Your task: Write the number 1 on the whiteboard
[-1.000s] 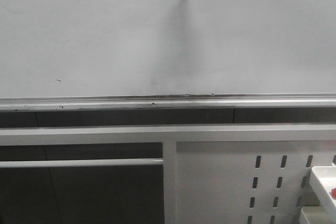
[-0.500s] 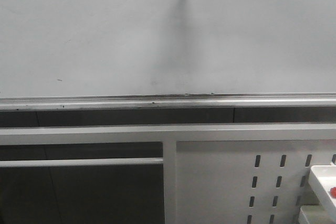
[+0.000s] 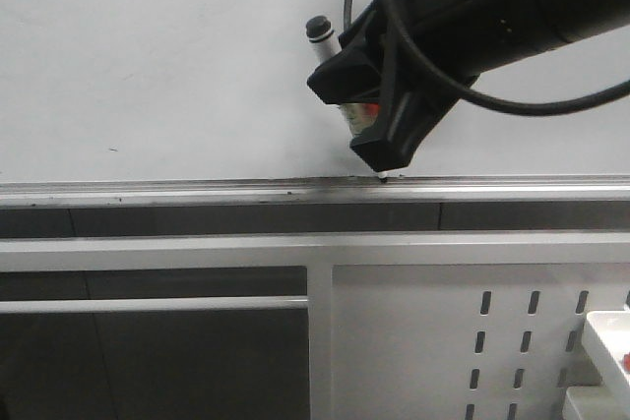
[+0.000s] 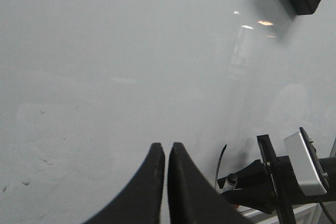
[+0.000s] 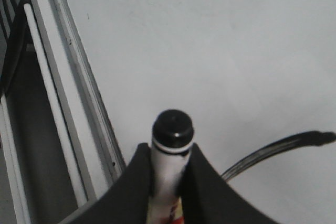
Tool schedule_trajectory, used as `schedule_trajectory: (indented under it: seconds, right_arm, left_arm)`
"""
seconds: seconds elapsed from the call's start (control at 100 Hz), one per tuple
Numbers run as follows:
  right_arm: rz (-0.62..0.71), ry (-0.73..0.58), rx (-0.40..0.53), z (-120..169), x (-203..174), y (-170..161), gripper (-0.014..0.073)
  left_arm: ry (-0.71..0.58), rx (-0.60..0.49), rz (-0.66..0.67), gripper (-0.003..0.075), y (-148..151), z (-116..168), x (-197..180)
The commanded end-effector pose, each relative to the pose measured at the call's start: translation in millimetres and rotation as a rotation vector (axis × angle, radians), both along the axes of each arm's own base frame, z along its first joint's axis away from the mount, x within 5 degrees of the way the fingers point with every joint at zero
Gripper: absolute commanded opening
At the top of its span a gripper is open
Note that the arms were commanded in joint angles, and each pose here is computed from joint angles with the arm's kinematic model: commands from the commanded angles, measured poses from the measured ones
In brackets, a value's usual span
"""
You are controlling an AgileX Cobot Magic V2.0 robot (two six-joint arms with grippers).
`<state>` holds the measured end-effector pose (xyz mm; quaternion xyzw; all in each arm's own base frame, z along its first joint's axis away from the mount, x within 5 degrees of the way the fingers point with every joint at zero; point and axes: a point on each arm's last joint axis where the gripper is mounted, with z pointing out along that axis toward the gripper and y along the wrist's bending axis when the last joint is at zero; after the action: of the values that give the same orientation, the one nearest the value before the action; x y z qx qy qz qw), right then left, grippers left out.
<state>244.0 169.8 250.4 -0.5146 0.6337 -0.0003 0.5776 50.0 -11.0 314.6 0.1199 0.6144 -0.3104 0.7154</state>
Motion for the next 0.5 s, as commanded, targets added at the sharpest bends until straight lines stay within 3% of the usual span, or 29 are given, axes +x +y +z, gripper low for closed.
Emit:
schedule_trajectory:
  seconds: [0.0,0.24,0.39,0.49]
  right_arm:
    - [0.021,-0.161,0.086,28.2,5.5,0.3,-0.0069]
    - [0.040,-0.170,0.136,41.0,-6.0,4.1,-0.0071]
    - [0.144,-0.125,0.283,76.7,-56.1,17.5,-0.0073]
    - [0.235,-0.117,0.315,98.2,-94.4,18.7,-0.0073]
  left_arm:
    - [-0.047,0.003,-0.039,-0.0020,-2.0,9.9,-3.2]
    - [-0.050,0.003,-0.046,-0.0020,-2.5,10.1,-3.6]
    - [-0.042,-0.003,-0.052,-0.0020,-2.8,9.8,-3.7]
    - [-0.046,-0.004,-0.069,-0.0020,-3.9,10.1,-4.8]
